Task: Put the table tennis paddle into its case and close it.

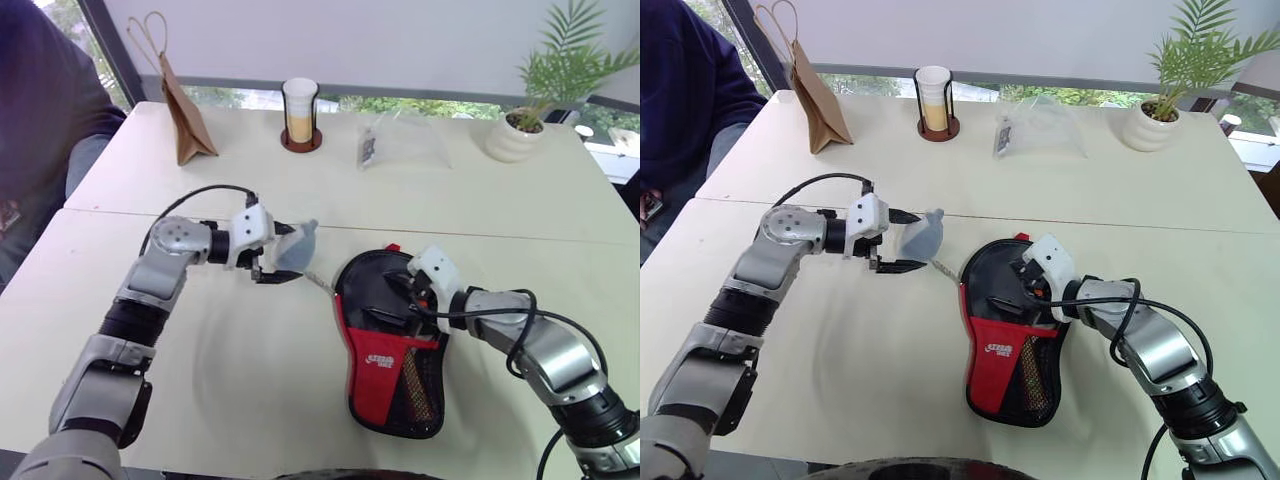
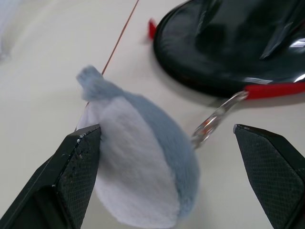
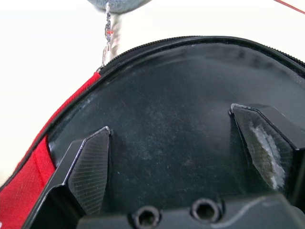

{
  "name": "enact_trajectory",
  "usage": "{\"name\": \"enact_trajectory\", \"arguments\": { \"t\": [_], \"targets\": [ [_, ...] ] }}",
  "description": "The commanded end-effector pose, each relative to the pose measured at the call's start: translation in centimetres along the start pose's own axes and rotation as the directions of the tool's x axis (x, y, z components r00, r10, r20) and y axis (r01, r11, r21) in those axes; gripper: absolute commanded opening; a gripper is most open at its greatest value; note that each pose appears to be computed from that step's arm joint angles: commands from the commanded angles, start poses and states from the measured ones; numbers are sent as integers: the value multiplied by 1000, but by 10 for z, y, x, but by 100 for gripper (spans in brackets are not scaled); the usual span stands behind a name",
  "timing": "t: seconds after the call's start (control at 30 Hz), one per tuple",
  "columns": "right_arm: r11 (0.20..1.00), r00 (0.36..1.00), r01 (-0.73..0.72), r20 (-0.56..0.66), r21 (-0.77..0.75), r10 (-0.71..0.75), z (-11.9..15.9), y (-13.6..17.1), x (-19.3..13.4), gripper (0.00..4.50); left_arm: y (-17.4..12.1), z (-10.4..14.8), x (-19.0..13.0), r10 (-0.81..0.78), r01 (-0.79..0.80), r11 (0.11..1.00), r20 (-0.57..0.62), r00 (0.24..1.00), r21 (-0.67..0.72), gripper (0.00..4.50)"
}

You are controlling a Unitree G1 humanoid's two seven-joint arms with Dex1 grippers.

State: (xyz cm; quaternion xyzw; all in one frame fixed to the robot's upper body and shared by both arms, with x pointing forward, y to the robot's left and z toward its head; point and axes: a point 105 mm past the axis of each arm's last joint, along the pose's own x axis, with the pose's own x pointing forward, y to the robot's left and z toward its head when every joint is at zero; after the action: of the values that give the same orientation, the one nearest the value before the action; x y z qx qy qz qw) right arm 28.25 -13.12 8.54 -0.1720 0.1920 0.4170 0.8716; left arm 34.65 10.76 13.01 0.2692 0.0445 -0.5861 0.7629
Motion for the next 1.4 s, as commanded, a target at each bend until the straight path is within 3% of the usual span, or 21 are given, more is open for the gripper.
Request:
{"name": "enact_trajectory", "arguments": {
  "t": [0.03,0.17,0.23,0.33,0.6,0.97,1.17,1.4],
  "targets": [
    [999,996,-15,-88,47,19,-24,9,2,447,6,4,4,23,-23,999,6,1000,27,450],
    [998,995,-14,-97,54,19,-26,12,1,450,10,0,9,40,-40,999,10,999,24,270],
    [998,995,-13,-102,54,18,-27,13,1,450,12,-1,13,45,-45,999,13,999,22,147],
    [998,993,-8,-116,62,15,-30,14,-2,450,17,-2,20,42,-43,998,14,999,35,10],
    [995,985,1,-171,104,17,-41,21,-5,450,52,13,58,121,-119,984,-7,993,133,4],
    [985,972,17,-236,172,25,-49,35,-8,450,72,89,119,269,-283,929,90,959,240,4],
    [983,970,29,-243,181,16,-47,46,-5,450,56,134,151,245,-280,948,215,945,149,4],
    [980,973,37,-231,196,9,-43,58,0,450,18,165,186,125,-149,987,301,946,58,4]
  ]
}}
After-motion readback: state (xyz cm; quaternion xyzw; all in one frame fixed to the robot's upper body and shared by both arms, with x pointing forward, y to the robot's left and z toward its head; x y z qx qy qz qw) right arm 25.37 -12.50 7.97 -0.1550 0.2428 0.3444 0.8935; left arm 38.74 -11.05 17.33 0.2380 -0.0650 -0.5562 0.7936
